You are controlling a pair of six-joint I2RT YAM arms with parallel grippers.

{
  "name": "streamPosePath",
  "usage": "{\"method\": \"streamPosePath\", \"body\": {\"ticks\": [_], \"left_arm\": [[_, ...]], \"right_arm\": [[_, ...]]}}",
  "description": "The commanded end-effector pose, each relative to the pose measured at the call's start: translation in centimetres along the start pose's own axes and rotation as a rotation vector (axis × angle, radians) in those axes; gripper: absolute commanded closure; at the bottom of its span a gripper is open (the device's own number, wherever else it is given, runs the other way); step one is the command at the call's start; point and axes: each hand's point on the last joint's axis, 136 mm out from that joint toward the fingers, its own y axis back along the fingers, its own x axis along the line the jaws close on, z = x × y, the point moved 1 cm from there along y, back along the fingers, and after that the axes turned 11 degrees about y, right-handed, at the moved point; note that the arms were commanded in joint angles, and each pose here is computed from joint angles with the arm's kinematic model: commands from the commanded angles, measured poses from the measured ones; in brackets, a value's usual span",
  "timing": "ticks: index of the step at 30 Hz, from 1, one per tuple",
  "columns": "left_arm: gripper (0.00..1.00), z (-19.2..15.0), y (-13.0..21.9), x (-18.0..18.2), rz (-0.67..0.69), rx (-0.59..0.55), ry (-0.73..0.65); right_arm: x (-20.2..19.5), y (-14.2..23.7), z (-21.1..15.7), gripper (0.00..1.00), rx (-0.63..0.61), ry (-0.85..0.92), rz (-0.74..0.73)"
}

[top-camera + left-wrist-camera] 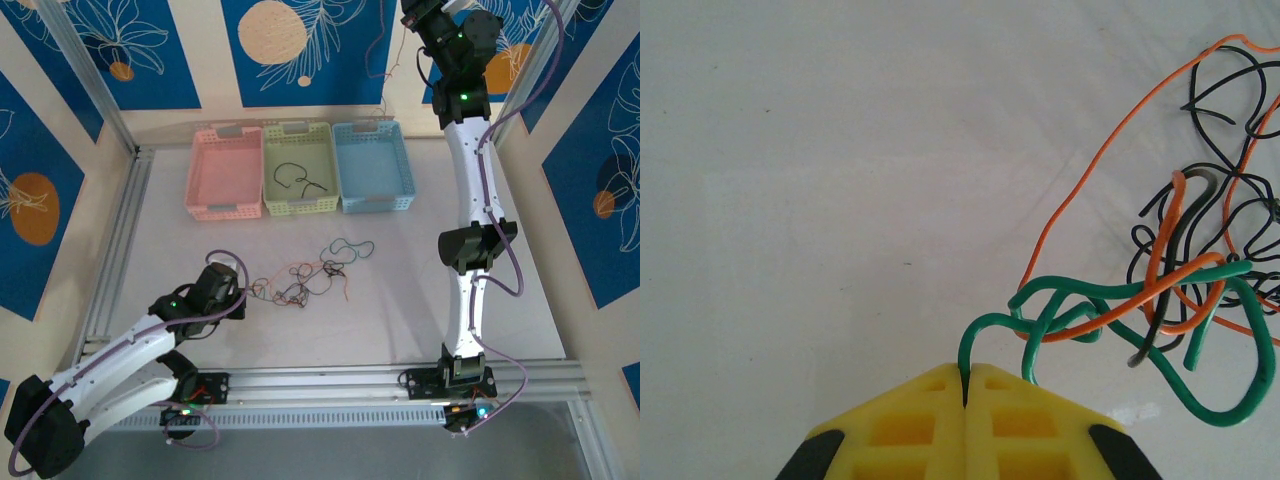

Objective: Untangle the cables

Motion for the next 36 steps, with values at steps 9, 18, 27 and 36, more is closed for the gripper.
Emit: {"method": "streamPosePath", "body": {"ticks": [9, 18, 27, 36], "left_arm": [[1.00, 0.2, 0.0, -0.1, -0.011, -0.004, -0.003], [1.00, 0.2, 0.1, -0.1, -0.016, -0.007, -0.002], [1.00, 0.2, 0.1, -0.1, -0.016, -0.008, -0.005], [1.00, 0.1, 0.0, -0.1, -0.016, -0.005, -0.004]], "right_arm": [[-5.1, 1.1, -9.9, 1.00, 0.211, -0.071, -0.070], [-8.7, 4.7, -16.5, 1.00, 0.313, -0.087, -0.150], [-13.8, 7.4, -22.5, 1.00, 0.469, -0.140, -0.302], [-17.2, 10.7, -29.3, 0.82, 0.682, -0.228, -0.413]]}}
